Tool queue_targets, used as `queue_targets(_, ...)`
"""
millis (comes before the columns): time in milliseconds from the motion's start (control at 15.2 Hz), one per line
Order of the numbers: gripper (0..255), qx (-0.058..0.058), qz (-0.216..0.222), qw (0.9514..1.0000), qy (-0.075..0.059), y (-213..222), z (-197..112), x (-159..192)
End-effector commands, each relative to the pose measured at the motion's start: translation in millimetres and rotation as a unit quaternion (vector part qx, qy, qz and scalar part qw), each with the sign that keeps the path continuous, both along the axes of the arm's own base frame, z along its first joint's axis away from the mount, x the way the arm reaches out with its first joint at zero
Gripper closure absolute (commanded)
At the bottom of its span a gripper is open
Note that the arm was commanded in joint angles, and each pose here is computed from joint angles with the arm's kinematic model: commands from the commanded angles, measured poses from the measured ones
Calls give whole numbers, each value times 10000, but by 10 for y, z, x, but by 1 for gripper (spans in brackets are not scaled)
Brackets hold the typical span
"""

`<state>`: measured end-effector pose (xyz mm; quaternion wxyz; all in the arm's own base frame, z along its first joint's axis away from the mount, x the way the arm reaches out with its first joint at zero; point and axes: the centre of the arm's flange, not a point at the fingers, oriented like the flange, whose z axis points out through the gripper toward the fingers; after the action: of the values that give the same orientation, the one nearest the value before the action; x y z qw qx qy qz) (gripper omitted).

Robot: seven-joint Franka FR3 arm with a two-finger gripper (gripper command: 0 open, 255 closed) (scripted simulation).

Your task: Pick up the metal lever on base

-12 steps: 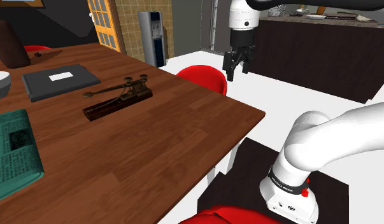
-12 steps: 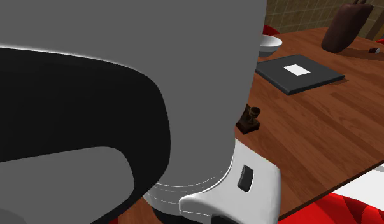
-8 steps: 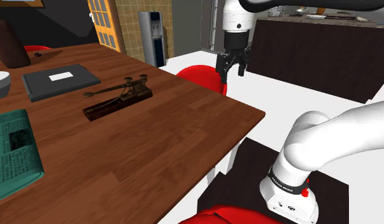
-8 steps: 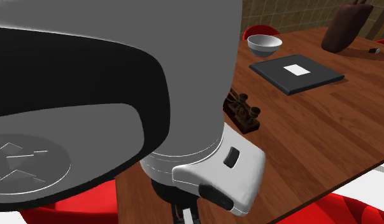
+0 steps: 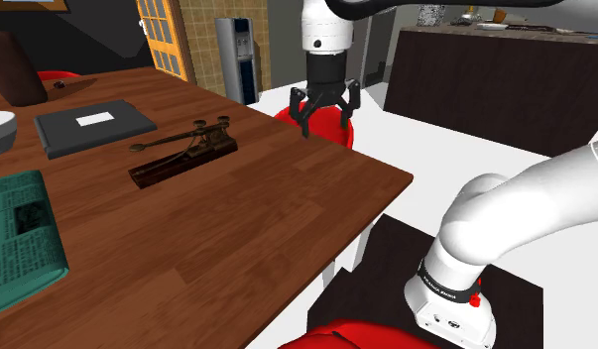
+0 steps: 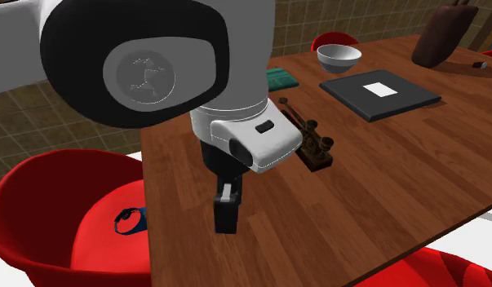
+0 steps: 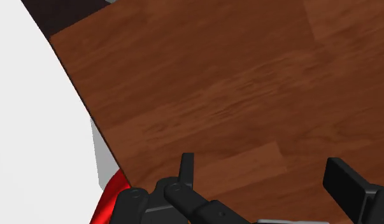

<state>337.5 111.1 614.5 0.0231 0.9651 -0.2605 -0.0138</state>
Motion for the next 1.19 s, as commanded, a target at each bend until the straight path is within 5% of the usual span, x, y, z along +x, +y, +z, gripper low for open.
queue_targets(0, 0, 17, -404, 9992, -27, 218, -31, 152)
queue_targets(264, 0, 32, -1139, 9935, -86, 600, -50, 490)
queue_targets(528, 0, 48, -1867, 9823, -145, 928, -64, 880)
queue_targets(792, 0, 64, -2586, 9658, -204, 1196, -72, 1314)
queue_targets(1122, 0, 83, -3463, 9377, -275, 1436, -74, 1905)
